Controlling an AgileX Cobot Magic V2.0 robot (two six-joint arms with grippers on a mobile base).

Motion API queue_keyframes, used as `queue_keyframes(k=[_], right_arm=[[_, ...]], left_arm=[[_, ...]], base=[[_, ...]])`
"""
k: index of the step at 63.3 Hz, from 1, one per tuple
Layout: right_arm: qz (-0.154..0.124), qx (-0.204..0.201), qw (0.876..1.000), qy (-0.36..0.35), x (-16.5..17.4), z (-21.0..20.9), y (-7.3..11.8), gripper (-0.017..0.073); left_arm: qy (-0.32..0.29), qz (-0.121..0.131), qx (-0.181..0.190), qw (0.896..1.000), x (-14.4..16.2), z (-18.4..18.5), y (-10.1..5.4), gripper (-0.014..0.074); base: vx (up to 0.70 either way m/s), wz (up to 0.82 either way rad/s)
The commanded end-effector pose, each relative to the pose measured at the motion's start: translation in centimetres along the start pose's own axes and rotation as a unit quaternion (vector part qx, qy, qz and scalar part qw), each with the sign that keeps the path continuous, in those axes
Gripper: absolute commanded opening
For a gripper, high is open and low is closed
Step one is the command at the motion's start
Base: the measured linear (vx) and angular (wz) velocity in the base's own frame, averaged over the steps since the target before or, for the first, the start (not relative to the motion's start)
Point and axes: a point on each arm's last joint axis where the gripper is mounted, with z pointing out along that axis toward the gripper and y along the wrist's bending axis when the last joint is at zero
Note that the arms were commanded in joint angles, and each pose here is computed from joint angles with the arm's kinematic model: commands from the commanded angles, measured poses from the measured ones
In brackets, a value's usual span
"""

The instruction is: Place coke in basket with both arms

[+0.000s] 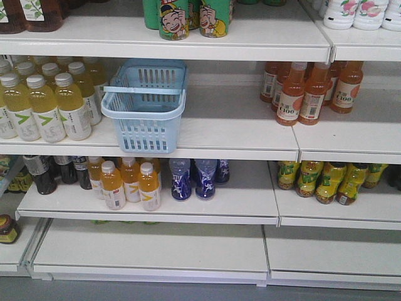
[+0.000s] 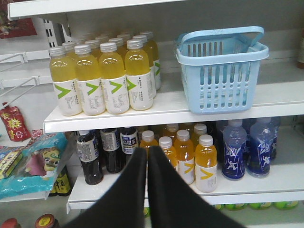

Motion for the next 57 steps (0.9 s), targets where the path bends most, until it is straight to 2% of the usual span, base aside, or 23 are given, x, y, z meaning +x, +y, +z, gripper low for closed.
queue_keyframes(k=[1, 57], right_arm=[[-0.007, 0.001, 0.999, -0.040, -0.39, -0.08, -0.01, -0.0005], [-0.007, 0.001, 0.999, -0.040, -0.39, -0.08, -0.01, -0.0005]], left_arm=[[-0.044, -0.010, 0.006, 0.999, -0.77, -0.18, -0.09, -0.0006], [-0.044, -0.010, 0.006, 0.999, -0.77, -0.18, -0.09, -0.0006]], base=[[0.17, -0.01], [0.07, -0.02]])
